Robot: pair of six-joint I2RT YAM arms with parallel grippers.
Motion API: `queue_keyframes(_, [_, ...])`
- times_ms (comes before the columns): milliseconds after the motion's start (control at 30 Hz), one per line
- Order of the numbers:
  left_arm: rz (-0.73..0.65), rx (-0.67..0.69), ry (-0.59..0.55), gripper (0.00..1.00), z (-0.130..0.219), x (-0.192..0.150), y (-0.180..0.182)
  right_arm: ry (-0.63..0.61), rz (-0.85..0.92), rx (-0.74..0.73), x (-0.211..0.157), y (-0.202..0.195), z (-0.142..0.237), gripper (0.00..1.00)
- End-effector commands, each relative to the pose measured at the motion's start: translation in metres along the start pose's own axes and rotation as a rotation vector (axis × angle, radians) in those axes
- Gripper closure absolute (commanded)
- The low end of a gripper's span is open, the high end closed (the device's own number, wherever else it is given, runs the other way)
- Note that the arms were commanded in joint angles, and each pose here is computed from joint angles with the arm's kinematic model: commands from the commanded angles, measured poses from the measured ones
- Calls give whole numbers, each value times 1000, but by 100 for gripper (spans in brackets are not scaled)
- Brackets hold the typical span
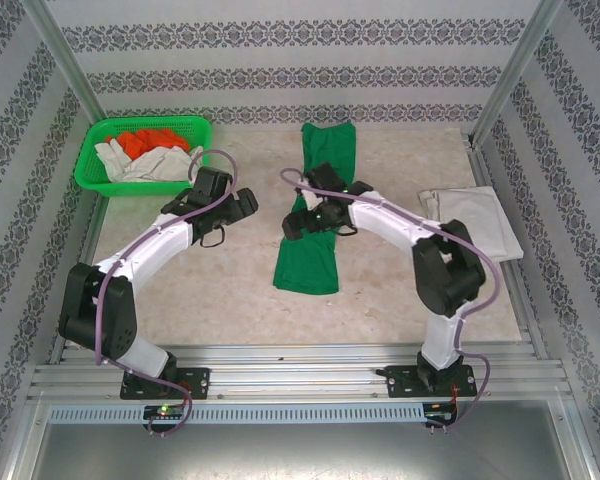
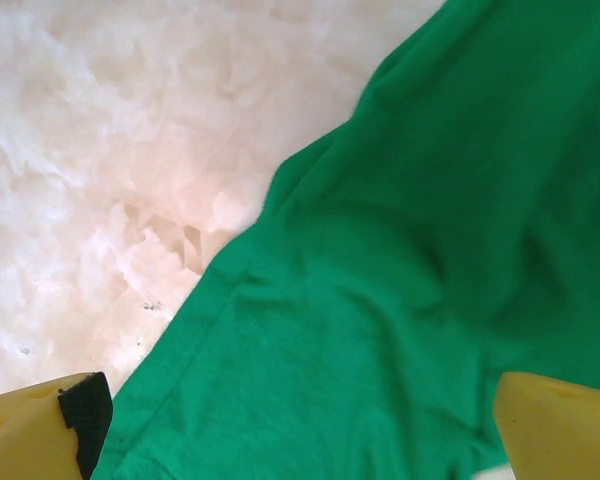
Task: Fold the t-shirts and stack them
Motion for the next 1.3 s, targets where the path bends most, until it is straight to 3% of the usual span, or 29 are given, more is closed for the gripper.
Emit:
queue_keyframes(0, [-33,17,-31,0,-4,8,8,49,-30,26,-17,-15,2,2])
queue_keyframes(133, [-86,-32,-43,0,-2,16,12,49,269,39,-44,5,6,2])
queue_keyframes(267, [-164,-83,-46,0,7,24,17,163,615,106,-74,27,3,2])
queue_keyframes(367, [-264,-97,-69,0,19,26,22,224,749,105,-84,35,-5,5])
queue_keyframes(467, [-334,-77,-105,0,30,24,32,257,791,102,-86,44,-17,12])
queue_keyframes(767, [-320,-38,-176,0,49,27,55,331,829,79,-94,56,-56,27])
queue_keyframes(1033, [-320,-58,-149,0,43,26,54,437,862,35,-103,47,-75,31])
queue_keyframes(1133, [-325,-64,-145,0,43,25,53,455,858,37,-107,45,-76,41])
queue_keyframes(1267, [-325,-71,-146,0,43,23,54,444,848,54,-104,49,-69,73])
Point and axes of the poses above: each hand's point on the last joint's axis, 136 mm out from that joint toward the fingers, its own z axis back along the fingers, its own y axis along the line the jaws close on, x = y × z, the point moved 9 cm from there along z, back along the fingers, and after that the axes turned 2 degrees about z, right-handed, at the moved point
